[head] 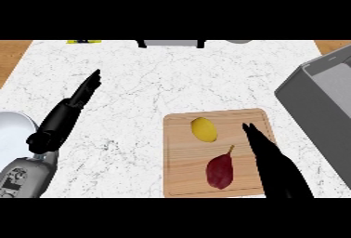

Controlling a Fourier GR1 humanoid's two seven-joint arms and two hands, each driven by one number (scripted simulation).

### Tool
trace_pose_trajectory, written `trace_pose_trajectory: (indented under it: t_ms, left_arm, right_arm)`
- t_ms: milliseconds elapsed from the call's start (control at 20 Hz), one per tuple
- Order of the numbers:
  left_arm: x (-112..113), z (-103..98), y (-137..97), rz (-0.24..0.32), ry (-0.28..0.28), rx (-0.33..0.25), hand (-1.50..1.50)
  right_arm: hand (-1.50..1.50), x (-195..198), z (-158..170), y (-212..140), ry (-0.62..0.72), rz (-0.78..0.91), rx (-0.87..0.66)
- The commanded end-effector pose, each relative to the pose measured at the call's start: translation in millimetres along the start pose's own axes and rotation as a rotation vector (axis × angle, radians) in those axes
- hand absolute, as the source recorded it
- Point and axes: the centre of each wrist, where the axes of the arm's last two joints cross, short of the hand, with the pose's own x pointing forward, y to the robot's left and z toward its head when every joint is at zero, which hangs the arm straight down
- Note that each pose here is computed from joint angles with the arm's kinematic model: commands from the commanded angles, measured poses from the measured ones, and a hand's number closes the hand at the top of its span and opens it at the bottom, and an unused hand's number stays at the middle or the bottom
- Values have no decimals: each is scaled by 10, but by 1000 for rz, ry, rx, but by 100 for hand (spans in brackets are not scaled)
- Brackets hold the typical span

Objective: Pick the pear from the cutting board and place it in the cardboard box

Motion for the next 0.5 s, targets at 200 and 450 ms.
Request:
trace_pose_trajectory:
  t_ms: [200, 450]
  left_arm:
    - [95, -77, 251, -1, -12, 13, 0]
    - [-33, 38, -43, -4, 18, 4, 0]
  right_arm:
    - [-150, 210, -133, 113, 148, 54, 14]
    - [-150, 100, -243, 282, 196, 87, 30]
